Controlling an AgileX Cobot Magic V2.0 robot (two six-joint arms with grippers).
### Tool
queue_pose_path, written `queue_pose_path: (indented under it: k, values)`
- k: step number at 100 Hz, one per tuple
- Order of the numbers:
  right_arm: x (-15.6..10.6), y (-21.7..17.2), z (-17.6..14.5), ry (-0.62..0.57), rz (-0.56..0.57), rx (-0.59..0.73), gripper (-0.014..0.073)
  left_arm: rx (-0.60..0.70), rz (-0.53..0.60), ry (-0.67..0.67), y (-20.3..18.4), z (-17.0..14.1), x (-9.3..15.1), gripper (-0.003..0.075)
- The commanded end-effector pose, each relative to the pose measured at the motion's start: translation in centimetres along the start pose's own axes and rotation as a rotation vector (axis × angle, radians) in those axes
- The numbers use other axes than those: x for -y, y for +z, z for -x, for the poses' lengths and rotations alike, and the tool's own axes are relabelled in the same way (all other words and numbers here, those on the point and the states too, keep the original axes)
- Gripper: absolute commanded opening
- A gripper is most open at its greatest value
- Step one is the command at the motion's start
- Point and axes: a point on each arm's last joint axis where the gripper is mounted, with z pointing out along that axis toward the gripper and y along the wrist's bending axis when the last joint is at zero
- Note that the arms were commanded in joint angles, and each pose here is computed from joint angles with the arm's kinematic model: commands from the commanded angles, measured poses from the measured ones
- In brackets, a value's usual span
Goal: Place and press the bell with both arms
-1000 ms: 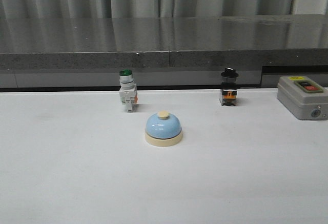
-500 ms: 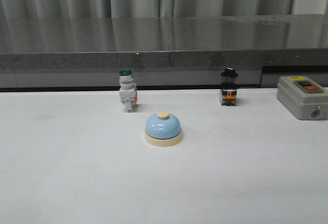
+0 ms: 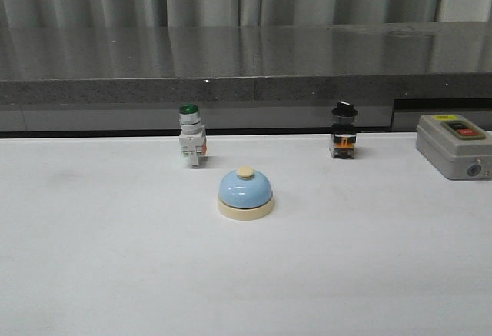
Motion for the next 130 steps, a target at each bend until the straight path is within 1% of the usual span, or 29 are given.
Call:
queue_pose_path:
  k: [1,15,32,55,70,84,110,130]
  values:
    - [0.0,-0.2,1.3,-0.005,-0.002,0.112,-0.006,0.158,-0.004,0.004,-0.7,0.3,0.0,-0.002]
    - [0.0,-0.2,1.3,-0.005,-0.002,0.112,-0.006,0.243,-0.008,0.004,-1.6,-2.7,-0.1,-0.002]
    - [0.0,-0.2,1.3,-0.005,-0.002,0.112,-0.006,0.278,-0.006,0.004,-2.5,-6.0,-0.3,-0.002]
    - [0.0,-0.2,1.3,-0.005,-0.002,0.112,-0.006,0.33,-0.006,0.009,-3.4,-8.3,-0.4,-0.002]
    - [0.0,-0.2,1.3,-0.005,-0.002,0.112,-0.006,0.365,-0.007,0.024,-3.7,-9.2,-0.5,-0.002]
    - [0.0,-0.2,1.3,-0.005,-0.002,0.112,-0.006,0.328,0.007,0.028,-3.5,-9.9,-0.6,-0.002]
    - [0.0,-0.2,1.3,-0.005,-0.002,0.112,-0.006,0.32,0.065,0.028,-3.5,-10.0,-0.9,-0.002]
    - [0.0,-0.2,1.3,-0.005,-0.002,0.112,-0.006,0.32,0.075,0.028,-3.5,-10.0,-0.9,-0.002]
